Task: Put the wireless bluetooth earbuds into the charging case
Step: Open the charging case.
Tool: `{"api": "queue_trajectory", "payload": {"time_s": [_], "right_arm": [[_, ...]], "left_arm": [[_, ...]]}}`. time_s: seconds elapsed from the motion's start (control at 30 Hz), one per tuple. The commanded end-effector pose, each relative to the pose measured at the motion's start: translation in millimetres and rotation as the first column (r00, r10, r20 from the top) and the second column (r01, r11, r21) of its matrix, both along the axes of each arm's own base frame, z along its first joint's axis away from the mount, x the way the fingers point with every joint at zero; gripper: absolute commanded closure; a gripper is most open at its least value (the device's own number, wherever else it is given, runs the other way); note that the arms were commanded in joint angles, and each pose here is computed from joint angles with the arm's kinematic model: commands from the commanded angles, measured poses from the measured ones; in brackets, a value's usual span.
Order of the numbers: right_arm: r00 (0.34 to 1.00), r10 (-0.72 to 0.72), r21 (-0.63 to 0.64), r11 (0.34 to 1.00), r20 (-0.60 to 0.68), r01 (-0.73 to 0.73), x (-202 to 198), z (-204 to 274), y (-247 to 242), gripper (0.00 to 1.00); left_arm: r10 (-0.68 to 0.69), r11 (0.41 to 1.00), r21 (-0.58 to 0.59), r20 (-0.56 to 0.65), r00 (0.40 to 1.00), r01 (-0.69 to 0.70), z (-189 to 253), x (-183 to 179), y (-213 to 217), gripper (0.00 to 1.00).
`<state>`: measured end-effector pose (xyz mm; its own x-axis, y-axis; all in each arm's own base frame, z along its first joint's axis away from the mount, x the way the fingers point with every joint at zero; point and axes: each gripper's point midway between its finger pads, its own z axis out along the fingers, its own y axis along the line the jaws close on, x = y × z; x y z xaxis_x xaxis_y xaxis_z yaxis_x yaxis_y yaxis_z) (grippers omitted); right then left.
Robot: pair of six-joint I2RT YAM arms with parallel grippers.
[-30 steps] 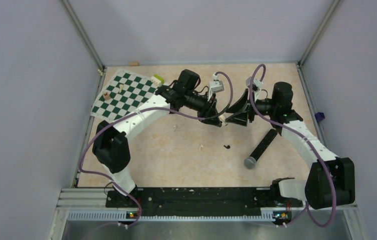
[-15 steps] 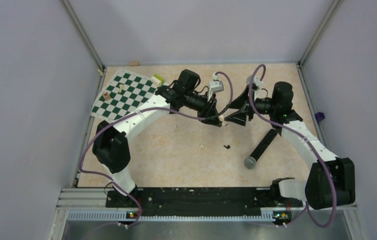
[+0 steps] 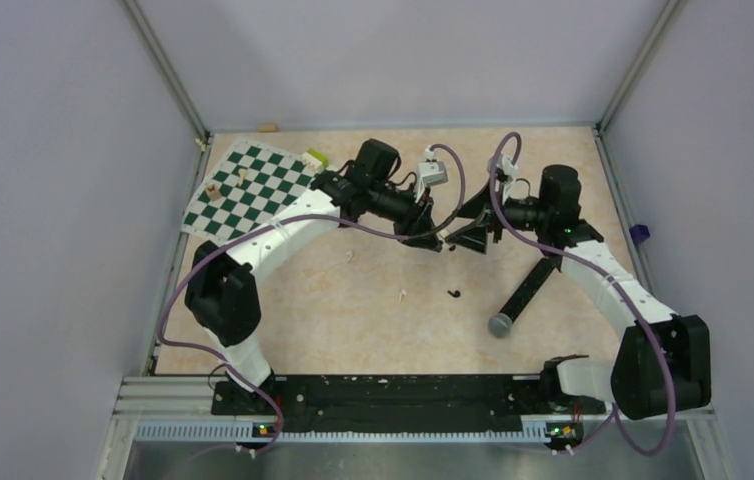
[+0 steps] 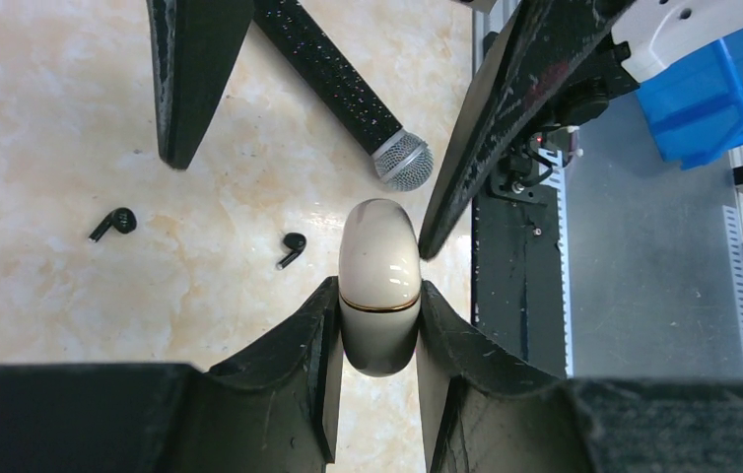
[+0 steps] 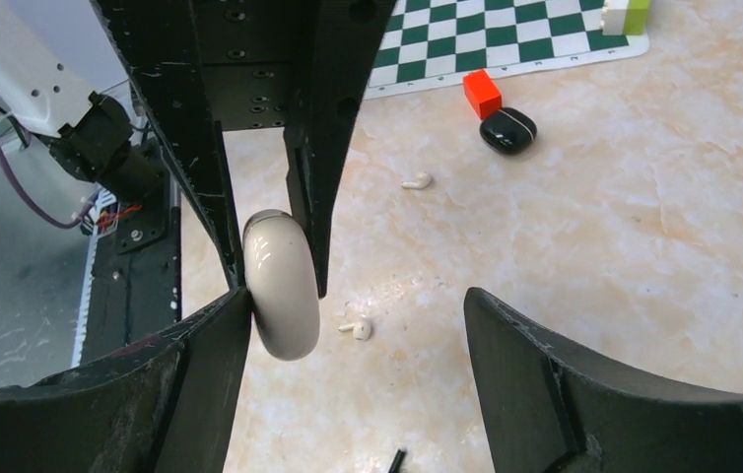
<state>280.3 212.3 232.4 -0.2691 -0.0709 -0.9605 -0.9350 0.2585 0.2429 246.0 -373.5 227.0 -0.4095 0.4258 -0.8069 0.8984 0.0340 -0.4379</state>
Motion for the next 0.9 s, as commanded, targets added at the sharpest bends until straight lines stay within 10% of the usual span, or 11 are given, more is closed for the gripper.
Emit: {"api": "queue_trajectory", "payload": {"time_s": [0.0, 0.53, 0.87], "right_arm": [[0.987, -0.141, 0.001, 0.99, 0.072, 0.142, 33.5, 19.0, -22.4, 0.25], [0.988, -0.108, 0.076, 0.992, 0.109, 0.1, 14.4, 51.8, -35.5, 0.2], [0.944, -0.302, -0.016, 0.953, -0.132, 0.303, 72.8, -13.7, -53.5, 0.35]], "left_arm": [[-0.05, 0.995, -0.078, 0.06, 0.997, 0.054, 35.4, -12.1, 1.1, 1.0], [0.015, 0.997, -0.073, 0.138, 0.99, -0.005, 54.0, 6.9, 19.6, 1.0], [0.15, 0.987, -0.087, 0.154, 0.977, -0.137, 61.0, 34.4, 81.5, 1.0]]}}
